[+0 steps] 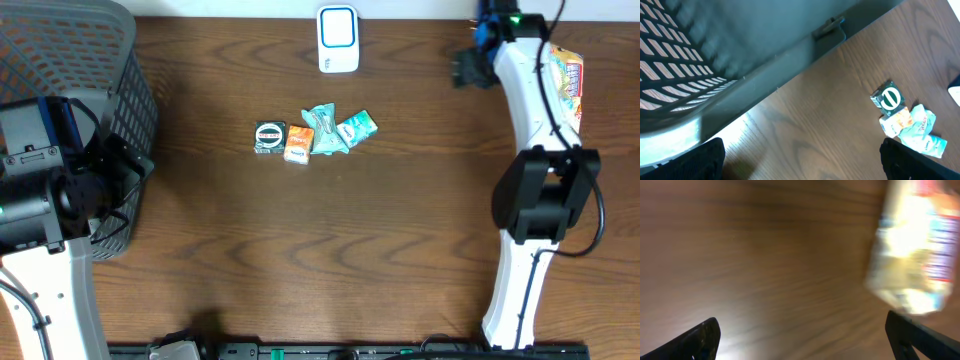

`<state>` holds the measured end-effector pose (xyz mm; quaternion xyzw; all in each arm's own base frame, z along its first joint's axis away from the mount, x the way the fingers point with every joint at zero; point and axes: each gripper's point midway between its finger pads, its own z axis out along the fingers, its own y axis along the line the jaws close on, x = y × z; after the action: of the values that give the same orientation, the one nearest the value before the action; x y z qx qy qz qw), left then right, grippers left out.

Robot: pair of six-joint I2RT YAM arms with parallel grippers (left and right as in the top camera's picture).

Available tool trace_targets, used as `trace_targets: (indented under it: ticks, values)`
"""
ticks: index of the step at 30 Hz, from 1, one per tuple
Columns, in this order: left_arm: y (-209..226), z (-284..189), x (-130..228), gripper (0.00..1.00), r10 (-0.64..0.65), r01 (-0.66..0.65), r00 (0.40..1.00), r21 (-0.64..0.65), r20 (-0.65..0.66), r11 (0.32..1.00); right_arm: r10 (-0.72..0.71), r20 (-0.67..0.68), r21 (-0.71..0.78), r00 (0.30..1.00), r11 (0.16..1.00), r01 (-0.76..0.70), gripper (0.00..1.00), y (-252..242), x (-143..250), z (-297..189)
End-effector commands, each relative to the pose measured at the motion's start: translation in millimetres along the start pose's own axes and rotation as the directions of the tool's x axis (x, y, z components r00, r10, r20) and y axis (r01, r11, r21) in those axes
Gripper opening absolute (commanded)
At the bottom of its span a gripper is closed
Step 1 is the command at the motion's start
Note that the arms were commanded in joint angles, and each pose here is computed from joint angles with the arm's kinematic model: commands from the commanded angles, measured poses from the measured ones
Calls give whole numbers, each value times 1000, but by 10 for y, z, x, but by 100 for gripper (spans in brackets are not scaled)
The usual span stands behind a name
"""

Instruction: Scan the item barcode

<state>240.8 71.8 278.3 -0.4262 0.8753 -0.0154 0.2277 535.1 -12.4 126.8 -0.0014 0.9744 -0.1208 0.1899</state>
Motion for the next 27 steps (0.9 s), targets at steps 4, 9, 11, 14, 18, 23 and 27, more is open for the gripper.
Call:
trace_targets:
  ticks: [4,9,11,14,18,23,27]
  values:
    - [15,-39,-27,97,-10,10,1000,0,15,1000,-131,63,-382,989,913,145,99,1288,138,-947]
    - [15,-39,-27,97,-10,10,1000,0,15,1000,-241,54,-411,969,879,241,99,1802,379,-1038]
    - [15,-39,-27,98,-10,10,1000,0,15,1000,-282,54,-411,958,868,278,99,1969,478,-1064]
    - [15,-39,-27,98,-10,10,1000,0,15,1000,-318,36,-415,948,858,303,99,2082,602,-1048]
    - [15,-39,-27,98,-10,10,1000,0,15,1000,-342,7,-420,940,852,313,99,2149,735,-968]
    - [15,-39,-27,97,-10,10,1000,0,15,1000,-306,-27,-453,952,852,261,99,2274,830,-896]
    - [15,-39,-27,98,-10,10,1000,0,15,1000,-206,-81,-448,975,882,149,99,2305,848,-904]
